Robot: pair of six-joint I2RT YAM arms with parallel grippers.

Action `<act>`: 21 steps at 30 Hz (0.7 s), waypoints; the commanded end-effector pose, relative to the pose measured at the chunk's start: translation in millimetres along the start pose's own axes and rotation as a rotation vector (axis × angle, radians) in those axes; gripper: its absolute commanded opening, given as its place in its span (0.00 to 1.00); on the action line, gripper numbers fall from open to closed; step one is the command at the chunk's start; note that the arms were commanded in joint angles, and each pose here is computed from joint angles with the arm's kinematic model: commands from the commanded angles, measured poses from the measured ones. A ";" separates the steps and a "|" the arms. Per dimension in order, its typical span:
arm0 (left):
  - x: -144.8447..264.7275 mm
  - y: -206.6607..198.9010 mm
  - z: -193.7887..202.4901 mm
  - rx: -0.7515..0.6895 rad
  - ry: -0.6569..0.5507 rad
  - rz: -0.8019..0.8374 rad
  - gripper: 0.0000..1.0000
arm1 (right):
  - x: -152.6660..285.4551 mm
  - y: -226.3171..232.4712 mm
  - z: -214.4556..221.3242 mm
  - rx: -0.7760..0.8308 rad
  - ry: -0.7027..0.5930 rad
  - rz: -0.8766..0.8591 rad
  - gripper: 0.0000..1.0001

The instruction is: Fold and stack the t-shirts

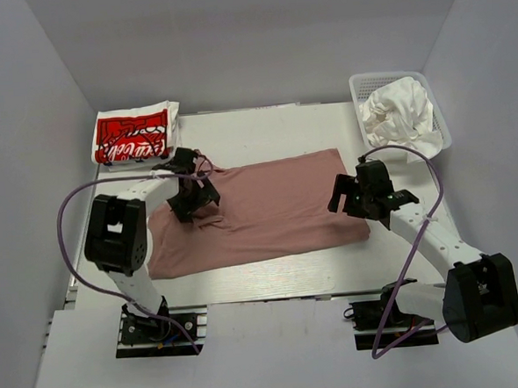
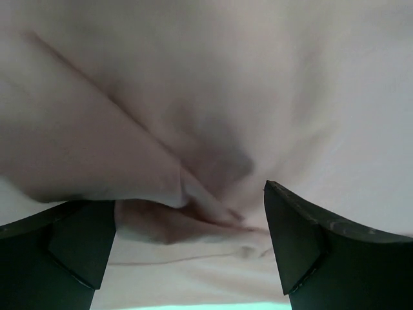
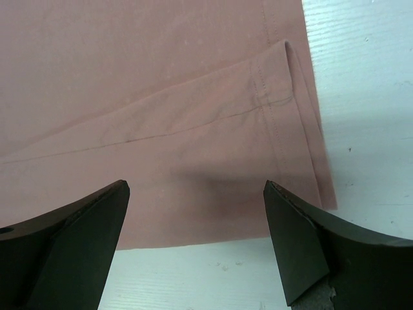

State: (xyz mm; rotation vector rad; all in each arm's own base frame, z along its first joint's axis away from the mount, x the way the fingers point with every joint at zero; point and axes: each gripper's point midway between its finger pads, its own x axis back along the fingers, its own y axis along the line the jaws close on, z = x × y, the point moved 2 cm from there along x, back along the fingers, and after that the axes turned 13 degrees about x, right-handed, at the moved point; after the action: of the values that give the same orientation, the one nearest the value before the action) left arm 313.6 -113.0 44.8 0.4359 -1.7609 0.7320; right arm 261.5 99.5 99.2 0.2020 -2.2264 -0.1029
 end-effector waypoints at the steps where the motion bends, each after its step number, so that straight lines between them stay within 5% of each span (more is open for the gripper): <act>1: 17.7 -54.3 -44.7 -0.031 -0.112 0.118 0.99 | 9.8 0.8 -32.3 0.013 -0.106 0.009 0.90; 8: 47.7 -122.6 -92.4 -0.068 -0.202 0.235 1.00 | 14.0 -1.6 -32.3 0.012 -0.116 0.028 0.90; 14: 45.8 -118.3 -89.8 -0.090 -0.181 0.199 1.00 | 18.1 -4.5 -27.5 0.016 -0.116 0.036 0.90; 21: 68.4 -110.1 -101.1 -0.120 -0.287 0.237 1.00 | 20.5 -3.7 -48.9 0.054 -0.171 0.044 0.90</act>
State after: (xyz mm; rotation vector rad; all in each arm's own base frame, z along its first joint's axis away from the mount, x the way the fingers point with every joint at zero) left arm 428.8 -131.3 118.7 0.2892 -2.0139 0.7514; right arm 268.8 90.9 120.0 0.1684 -2.3209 -0.0659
